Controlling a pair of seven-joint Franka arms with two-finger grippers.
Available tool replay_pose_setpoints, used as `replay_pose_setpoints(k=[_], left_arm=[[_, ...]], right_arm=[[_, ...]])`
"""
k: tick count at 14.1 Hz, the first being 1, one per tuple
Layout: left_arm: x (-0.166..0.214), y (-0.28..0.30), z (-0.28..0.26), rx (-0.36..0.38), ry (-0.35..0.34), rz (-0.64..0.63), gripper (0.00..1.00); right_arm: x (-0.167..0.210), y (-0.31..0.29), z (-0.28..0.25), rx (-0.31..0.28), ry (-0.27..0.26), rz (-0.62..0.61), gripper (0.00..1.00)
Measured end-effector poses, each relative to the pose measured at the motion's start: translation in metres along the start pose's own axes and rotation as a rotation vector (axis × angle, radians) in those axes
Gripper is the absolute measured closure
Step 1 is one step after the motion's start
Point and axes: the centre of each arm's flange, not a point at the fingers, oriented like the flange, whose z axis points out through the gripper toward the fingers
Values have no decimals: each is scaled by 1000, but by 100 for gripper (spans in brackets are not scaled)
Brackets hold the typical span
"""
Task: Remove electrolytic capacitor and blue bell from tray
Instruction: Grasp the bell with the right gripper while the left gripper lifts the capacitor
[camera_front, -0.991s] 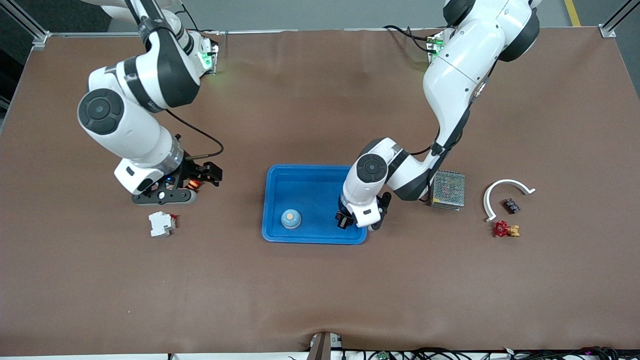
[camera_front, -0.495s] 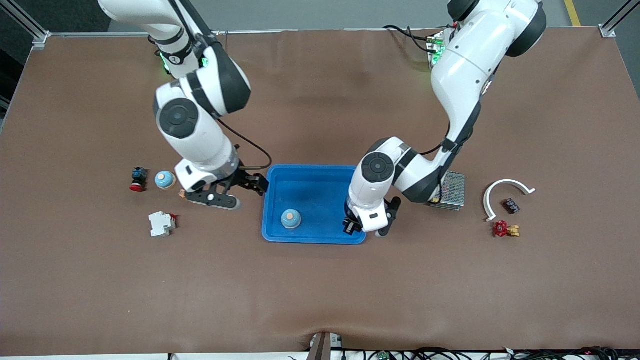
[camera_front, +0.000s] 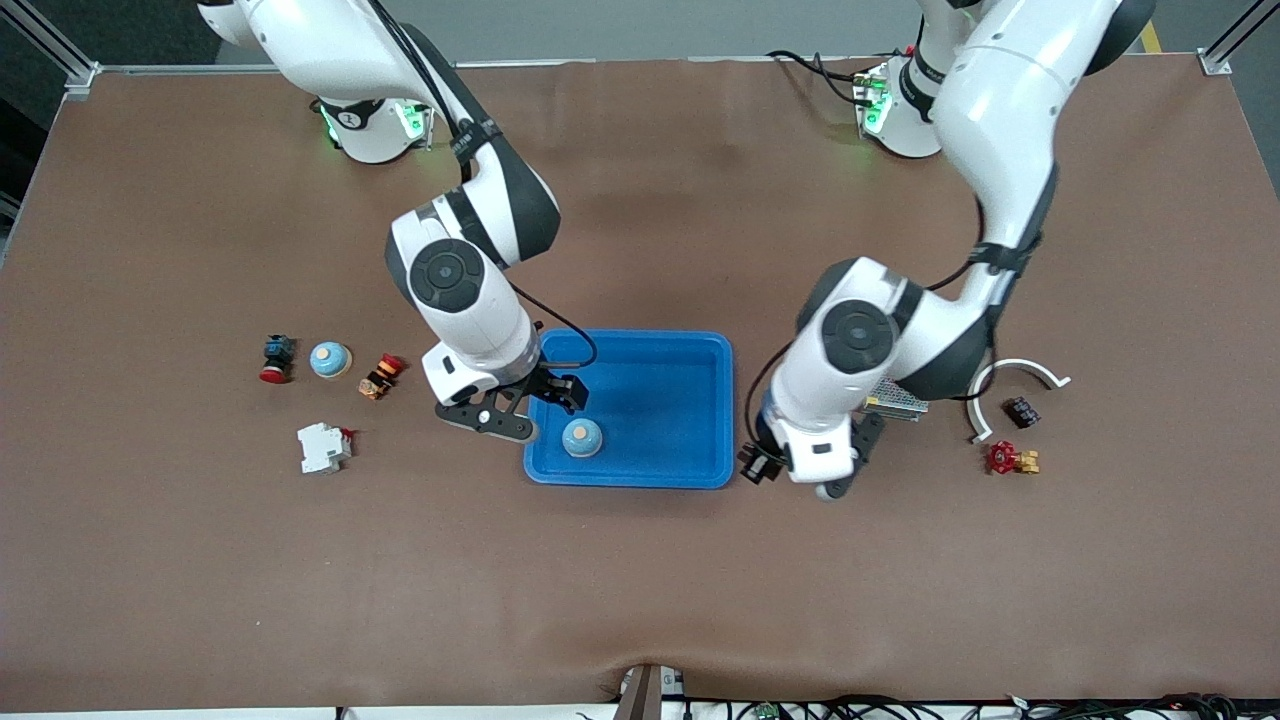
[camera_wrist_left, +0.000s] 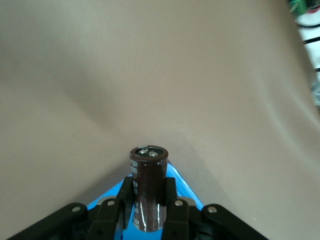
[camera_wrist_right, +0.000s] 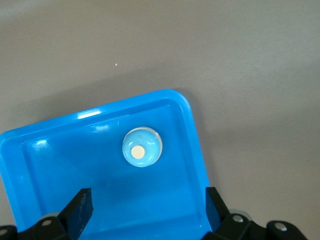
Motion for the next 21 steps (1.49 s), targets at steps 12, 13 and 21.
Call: replay_pose_setpoints(k=[12, 13, 21], left_arm=[[52, -33, -81, 115, -35, 160, 70], [61, -39, -89, 130, -37, 174, 70], [106, -78, -139, 210, -60, 272, 70]], right_arm=[[-21, -22, 88, 11, 29, -28, 0], [-21, -21, 94, 13, 33, -28, 0], [-13, -18, 137, 23, 66, -24, 0]])
